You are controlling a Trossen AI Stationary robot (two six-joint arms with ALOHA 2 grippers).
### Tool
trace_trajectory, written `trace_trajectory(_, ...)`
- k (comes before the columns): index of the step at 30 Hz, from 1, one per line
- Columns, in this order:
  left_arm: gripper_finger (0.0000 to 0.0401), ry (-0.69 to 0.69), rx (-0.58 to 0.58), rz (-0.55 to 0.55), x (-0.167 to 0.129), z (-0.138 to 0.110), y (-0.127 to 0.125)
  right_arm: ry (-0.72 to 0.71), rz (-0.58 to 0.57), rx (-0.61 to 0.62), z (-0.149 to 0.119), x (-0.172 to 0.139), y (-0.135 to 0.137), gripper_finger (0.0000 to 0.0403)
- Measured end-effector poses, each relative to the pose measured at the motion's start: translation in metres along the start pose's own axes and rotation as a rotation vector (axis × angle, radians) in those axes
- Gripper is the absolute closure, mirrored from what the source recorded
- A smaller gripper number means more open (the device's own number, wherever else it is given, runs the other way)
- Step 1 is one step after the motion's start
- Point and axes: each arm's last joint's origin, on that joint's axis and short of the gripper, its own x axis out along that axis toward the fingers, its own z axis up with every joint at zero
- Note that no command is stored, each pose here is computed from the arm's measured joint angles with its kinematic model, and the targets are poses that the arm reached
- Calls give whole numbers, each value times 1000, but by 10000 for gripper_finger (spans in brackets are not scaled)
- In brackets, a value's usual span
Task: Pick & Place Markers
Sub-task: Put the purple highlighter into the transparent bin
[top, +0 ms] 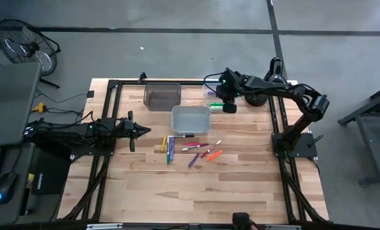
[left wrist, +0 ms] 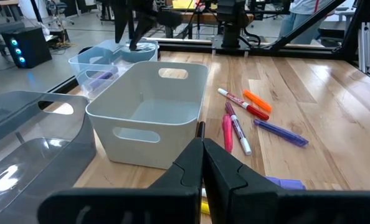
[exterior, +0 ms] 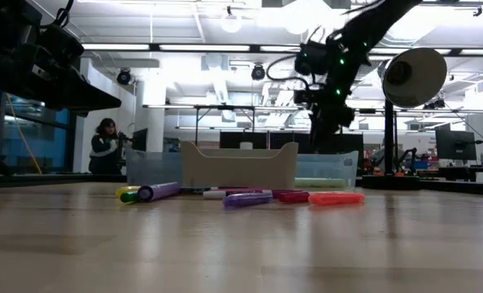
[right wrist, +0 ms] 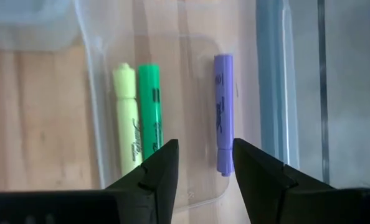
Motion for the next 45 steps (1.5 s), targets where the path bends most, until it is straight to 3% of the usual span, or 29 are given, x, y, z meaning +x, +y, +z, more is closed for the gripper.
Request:
trace_trajectory(14, 400, 0, 0, 0, 0, 0, 0, 27, 114, -19, 38, -41, 26, 263)
trace_trajectory(27, 400, 0, 0, 0, 0, 0, 0, 109, 256, -4, 43, -57, 70, 263)
trace_trajectory(36, 400, -2, -1, 3, 0, 0, 0, -8, 272, -8, 48, -100, 101, 263)
trace_trajectory(45, 400, -7, -2, 29, 0, 1, 1, -200, 211, 45, 16, -114, 128, 263)
